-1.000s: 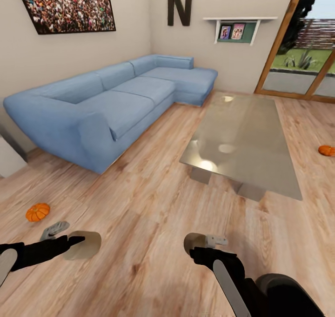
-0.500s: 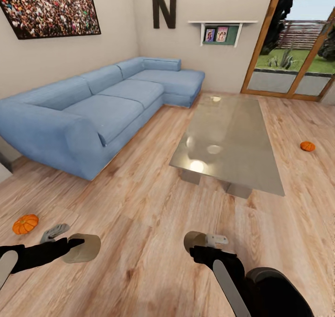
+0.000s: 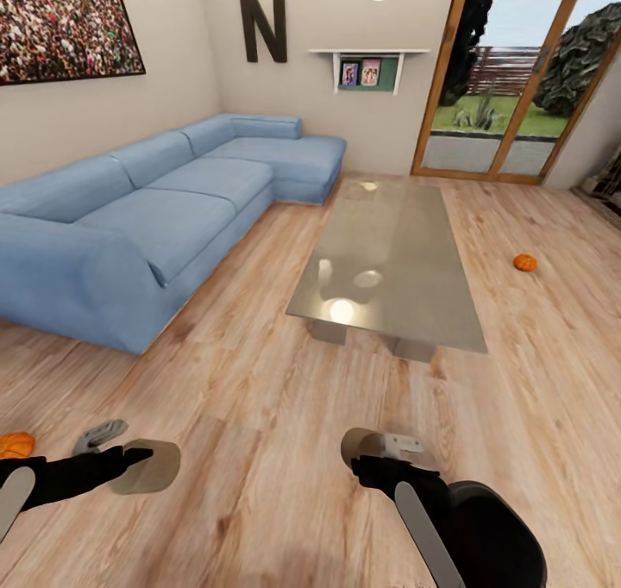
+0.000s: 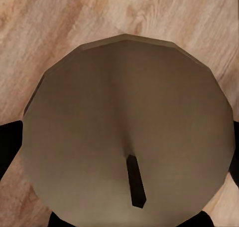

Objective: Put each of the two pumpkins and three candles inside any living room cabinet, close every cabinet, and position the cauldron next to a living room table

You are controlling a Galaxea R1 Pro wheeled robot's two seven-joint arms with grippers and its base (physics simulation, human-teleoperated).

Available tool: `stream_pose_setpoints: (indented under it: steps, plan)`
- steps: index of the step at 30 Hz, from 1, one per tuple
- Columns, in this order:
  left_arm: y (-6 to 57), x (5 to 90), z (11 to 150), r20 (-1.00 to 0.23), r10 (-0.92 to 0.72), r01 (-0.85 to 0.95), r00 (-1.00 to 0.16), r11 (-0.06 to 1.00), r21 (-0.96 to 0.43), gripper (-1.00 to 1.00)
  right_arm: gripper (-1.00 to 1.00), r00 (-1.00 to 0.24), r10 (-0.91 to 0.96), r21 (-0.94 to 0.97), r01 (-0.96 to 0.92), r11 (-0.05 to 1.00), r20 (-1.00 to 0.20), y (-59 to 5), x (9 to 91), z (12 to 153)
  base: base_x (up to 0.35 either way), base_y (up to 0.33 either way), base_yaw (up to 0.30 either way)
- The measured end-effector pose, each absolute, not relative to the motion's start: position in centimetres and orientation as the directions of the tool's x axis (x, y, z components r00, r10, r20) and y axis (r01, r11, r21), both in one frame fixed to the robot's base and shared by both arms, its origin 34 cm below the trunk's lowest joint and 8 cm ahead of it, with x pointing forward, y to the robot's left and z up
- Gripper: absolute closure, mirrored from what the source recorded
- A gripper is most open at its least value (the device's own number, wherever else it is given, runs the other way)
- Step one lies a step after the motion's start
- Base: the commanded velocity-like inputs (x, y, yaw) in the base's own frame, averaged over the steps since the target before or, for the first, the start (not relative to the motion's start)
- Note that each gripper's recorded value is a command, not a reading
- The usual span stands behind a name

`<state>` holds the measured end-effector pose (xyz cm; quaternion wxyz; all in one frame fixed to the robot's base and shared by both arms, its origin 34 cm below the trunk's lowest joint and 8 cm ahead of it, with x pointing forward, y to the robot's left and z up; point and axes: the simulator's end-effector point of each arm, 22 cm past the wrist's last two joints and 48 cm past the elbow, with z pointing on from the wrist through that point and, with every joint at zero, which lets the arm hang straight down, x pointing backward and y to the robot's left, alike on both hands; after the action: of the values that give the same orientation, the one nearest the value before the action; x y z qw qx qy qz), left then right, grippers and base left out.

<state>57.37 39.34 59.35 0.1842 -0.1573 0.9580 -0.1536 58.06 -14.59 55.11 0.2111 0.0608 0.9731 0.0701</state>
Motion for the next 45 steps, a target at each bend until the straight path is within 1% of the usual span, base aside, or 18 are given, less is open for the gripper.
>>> stream_pose_setpoints:
  steps: [3,9,14,23,32,38,45]
  plan:
    - [39.7,57.1,59.1,-0.299,-0.361,-0.254,-0.883,0.905,-0.342,1.0,1.0,-0.905,0.147,0.16,0.089,0.983,-0.398,-14.6,57.9,55.0,0.0,0.0,-0.235]
    - [41.6,56.1,58.1,-0.288,-0.366,-0.298,-0.885,0.92,-0.254,1.0,1.0,-0.905,0.147,0.158,0.09,0.983,-0.399,-14.7,57.9,55.0,0.0,0.0,-0.235]
    - [42.1,55.9,57.9,-0.288,-0.366,-0.311,-0.885,0.925,-0.221,1.0,1.0,-0.903,0.147,0.158,0.09,0.983,-0.403,-14.7,58.0,55.2,0.0,0.0,-0.235]
    - [43.0,53.9,56.0,-0.267,-0.388,-0.39,-0.882,0.92,-0.045,1.0,1.0,-0.899,0.149,0.159,0.09,0.983,-0.412,-14.8,58.2,55.7,0.0,0.0,-0.235]
    - [42.8,54.5,56.6,-0.299,-0.393,-0.4,-0.869,0.916,-0.04,1.0,1.0,-0.896,0.148,0.157,0.089,0.984,-0.418,-14.8,58.3,56.0,0.0,0.0,-0.235]
    - [42.9,55.3,56.9,-0.333,-0.397,-0.406,-0.855,0.913,-0.047,1.0,1.0,-0.896,0.146,0.158,0.087,0.984,-0.419,-14.7,58.3,56.0,0.0,0.0,-0.064]
    - [42.9,55.3,56.7,-0.334,-0.398,-0.406,-0.855,0.912,-0.047,1.0,1.0,-0.898,0.147,0.158,0.088,0.984,-0.415,-14.8,58.2,55.9,-0.041,0.0,-0.227]
